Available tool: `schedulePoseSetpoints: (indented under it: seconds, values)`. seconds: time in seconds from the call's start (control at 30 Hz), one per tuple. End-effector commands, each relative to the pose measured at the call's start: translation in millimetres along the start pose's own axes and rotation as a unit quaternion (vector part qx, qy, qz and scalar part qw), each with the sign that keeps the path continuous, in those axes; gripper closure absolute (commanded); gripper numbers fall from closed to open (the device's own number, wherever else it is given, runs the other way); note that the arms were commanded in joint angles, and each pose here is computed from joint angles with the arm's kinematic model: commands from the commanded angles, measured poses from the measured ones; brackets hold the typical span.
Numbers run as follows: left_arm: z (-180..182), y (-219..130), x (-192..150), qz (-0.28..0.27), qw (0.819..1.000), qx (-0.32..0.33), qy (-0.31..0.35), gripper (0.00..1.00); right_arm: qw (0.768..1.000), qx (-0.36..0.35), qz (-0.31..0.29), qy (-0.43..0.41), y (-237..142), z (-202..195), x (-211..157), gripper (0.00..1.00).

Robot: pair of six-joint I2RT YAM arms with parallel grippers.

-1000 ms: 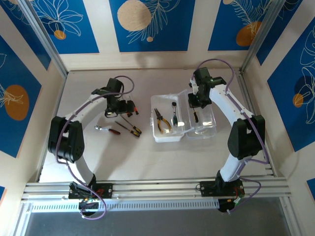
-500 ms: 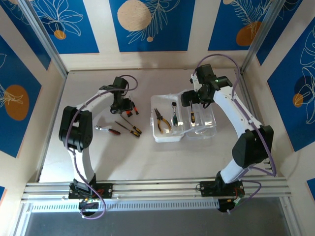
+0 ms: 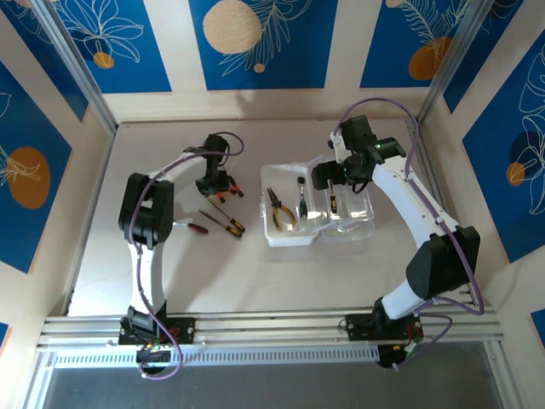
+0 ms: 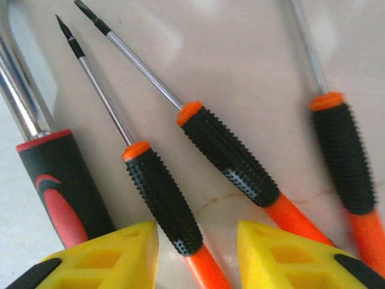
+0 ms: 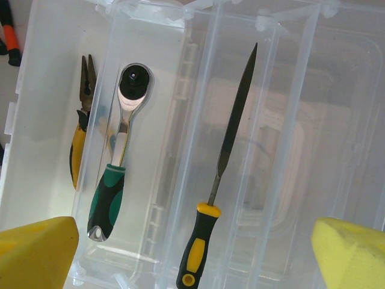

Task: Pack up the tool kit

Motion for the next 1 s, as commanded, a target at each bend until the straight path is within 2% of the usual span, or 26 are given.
schedulePoseSetpoints:
  seconds: [0.0,0.13,0.4,0.57,0.7,0.87,0.97]
  values:
    - [4,10,1,0.002,1.0,0.03,0.006,0.62,1.0,0.016,-0.008,0.005,-5,2,-1,0.01]
    - [11,17,-5,0.012,0.999,0.046,0.014,0.66,1.0,0.016,-0.007,0.008,-5,1,-4,0.01]
    - [16,25,-17,0.028,0.998,0.046,0.019,0.85,1.0,0.018,-0.012,0.012,-9,-1,-4,0.01]
    - [16,18,-18,0.027,0.998,0.041,0.024,0.92,1.0,0.018,-0.016,0.013,-12,-2,-5,0.01]
    - [16,-2,-13,0.012,0.999,0.034,0.033,1.0,0.999,0.024,-0.021,0.016,-16,-2,-4,0.01]
    - [15,-43,-2,-0.017,0.999,0.018,0.045,1.0,0.998,0.04,-0.034,0.019,-24,1,-2,0.01]
    - [5,-80,2,-0.033,0.998,-0.025,0.054,1.0,0.997,0.06,-0.046,0.023,-30,6,0,0.01]
Point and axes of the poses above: each hand's point on the last joint's axis, 136 mm out from that joint toward the fingers, its own y axis out along the fingers, its own z axis along the line the jaws close on, x = y × z, the point moved 2 cm from there along -y, back along the fingers, and after that the axes turned 3 degrees about -y, right-handed, at the moved point
